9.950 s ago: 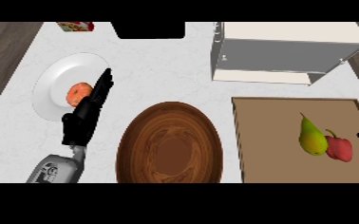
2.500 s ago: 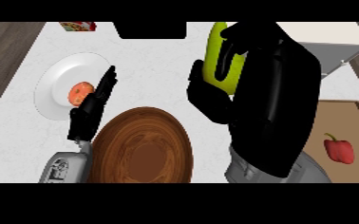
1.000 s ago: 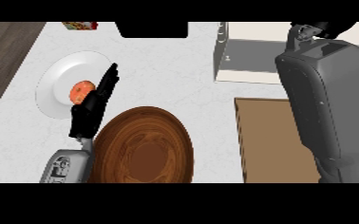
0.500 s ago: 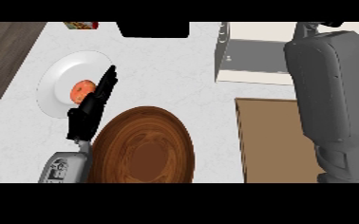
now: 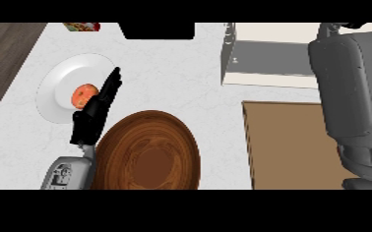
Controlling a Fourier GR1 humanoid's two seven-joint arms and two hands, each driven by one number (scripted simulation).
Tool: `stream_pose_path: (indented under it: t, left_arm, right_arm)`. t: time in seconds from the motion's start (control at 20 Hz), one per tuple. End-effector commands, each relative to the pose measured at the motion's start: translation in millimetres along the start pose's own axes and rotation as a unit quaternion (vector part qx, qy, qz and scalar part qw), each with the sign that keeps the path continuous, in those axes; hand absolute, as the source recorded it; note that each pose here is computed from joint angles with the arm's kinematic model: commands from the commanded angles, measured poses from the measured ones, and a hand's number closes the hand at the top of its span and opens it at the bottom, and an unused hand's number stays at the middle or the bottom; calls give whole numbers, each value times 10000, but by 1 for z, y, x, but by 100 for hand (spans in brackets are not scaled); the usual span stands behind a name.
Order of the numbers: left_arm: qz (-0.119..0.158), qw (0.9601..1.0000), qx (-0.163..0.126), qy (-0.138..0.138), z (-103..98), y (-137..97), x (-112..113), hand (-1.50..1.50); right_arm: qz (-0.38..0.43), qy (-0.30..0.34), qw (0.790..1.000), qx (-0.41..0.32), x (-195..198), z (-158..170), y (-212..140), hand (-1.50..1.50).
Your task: Pick the pear from the tray and place it in the tiered shelf
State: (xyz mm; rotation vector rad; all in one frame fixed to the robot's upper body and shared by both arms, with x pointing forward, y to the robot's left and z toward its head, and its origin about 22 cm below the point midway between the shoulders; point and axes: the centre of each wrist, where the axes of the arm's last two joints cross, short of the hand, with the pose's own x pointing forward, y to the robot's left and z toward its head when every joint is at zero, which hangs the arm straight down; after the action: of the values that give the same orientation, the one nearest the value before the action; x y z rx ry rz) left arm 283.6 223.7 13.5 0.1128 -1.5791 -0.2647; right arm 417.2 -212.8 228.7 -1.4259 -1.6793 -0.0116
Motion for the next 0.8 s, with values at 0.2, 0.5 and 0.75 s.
stream_pose_path:
  t: [0.2, 0.5, 0.75]
  left_arm:
    - [59, 10000, 1, 33, 8, -11, 11, 0]
    - [75, 9999, -73, -32, 2, -3, -10, 0]
    - [54, 10000, -8, 70, 2, -3, 5, 0]
  right_arm:
    - [871, 795, 9920, -461, -25, 0, -9, -150]
    - [-39, 931, 9943, -527, -23, -10, -11, -150]
    - [-549, 964, 9932, -363, -28, 4, -31, -150]
